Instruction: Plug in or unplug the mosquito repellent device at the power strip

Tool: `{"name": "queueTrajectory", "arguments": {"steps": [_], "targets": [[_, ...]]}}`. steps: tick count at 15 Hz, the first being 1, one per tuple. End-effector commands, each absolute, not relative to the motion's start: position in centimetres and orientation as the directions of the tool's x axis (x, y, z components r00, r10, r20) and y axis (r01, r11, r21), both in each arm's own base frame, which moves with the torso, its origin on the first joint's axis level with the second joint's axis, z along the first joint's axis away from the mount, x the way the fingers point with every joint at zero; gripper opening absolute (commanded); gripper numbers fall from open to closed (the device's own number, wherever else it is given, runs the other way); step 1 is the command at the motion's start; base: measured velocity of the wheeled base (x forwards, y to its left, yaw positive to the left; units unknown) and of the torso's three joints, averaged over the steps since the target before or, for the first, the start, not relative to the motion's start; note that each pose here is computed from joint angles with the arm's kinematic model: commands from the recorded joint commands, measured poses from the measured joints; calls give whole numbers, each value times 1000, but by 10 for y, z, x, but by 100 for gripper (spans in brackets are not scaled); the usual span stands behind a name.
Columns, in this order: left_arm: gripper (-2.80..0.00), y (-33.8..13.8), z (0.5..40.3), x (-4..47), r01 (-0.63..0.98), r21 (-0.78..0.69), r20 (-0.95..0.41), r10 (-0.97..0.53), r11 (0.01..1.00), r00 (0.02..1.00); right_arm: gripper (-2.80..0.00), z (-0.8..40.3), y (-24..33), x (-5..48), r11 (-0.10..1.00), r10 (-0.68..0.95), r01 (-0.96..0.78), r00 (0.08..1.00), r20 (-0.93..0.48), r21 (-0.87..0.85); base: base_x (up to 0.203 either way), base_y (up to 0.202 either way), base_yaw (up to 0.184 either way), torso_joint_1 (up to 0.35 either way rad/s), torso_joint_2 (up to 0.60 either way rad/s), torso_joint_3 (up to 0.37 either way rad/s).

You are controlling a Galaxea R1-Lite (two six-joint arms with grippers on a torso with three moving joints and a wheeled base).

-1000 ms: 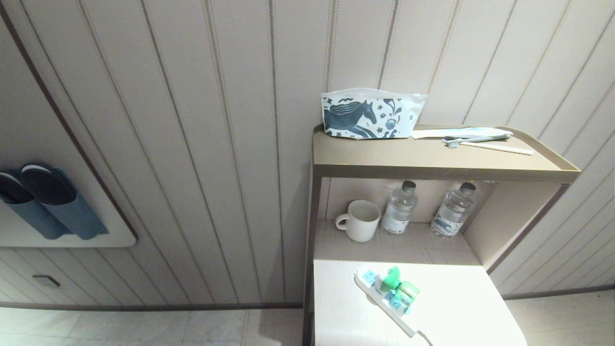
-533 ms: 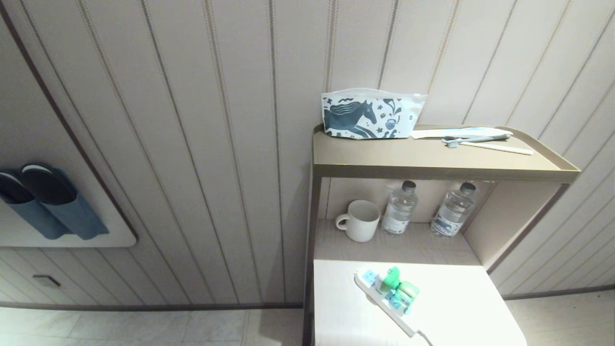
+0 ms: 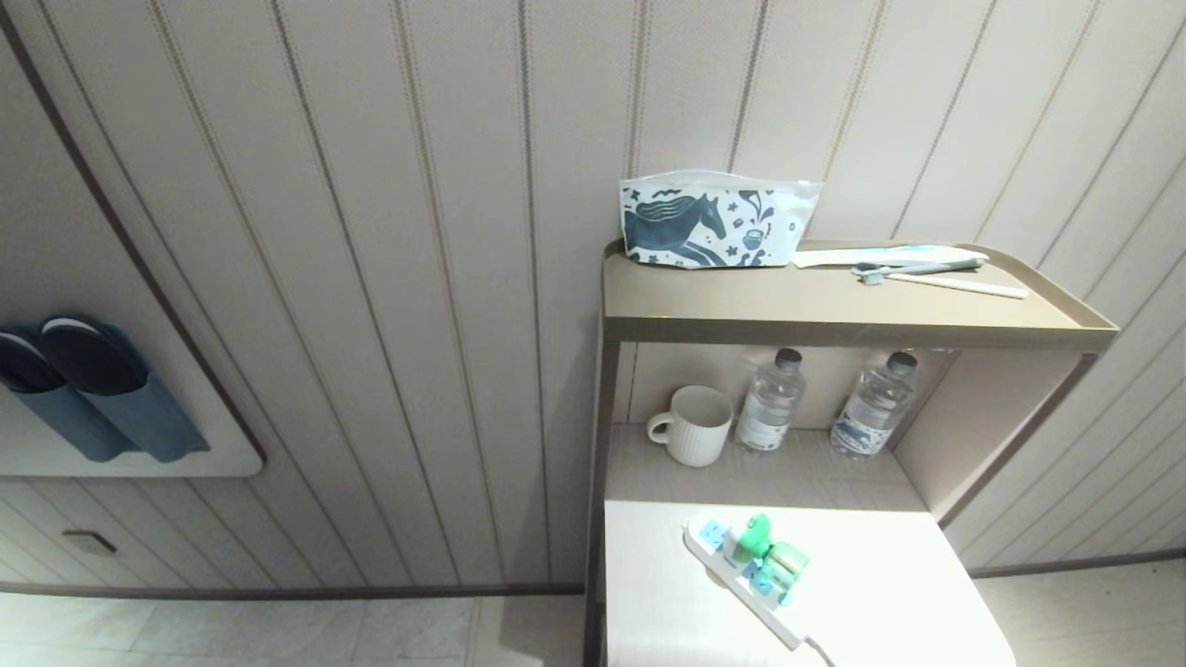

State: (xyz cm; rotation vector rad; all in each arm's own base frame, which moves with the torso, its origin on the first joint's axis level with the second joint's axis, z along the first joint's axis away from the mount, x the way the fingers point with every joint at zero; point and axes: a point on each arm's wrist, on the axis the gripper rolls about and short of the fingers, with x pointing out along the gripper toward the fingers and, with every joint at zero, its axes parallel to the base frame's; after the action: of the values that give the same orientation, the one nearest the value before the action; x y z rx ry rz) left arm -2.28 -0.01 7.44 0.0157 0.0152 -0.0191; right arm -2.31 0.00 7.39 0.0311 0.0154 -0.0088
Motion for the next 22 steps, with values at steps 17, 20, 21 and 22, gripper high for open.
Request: {"name": "queueTrajectory", "arguments": {"steps": [17, 20, 21, 22], "targets": [[-280, 0, 74, -22, 18, 0, -17, -18, 1000, 1000, -280, 74, 0, -23, 999, -12, 13, 1000, -23, 41, 0, 0, 0, 0, 0, 0], [-280, 0, 74, -22, 18, -2, -17, -18, 1000, 1000, -280, 74, 0, -23, 999, -12, 13, 1000, -23, 41, 0, 0, 0, 0, 0, 0], [-280, 0, 74, -22, 18, -2, -17, -18, 1000, 1000, -280, 74, 0, -23, 999, -13, 14, 1000, -23, 41, 0, 0, 0, 0, 0, 0], [-280, 0, 74, -22, 18, -2, -17, -18, 1000, 1000, -280, 74, 0, -23, 999, -13, 14, 1000, -23, 41, 0, 0, 0, 0, 0, 0]]}}
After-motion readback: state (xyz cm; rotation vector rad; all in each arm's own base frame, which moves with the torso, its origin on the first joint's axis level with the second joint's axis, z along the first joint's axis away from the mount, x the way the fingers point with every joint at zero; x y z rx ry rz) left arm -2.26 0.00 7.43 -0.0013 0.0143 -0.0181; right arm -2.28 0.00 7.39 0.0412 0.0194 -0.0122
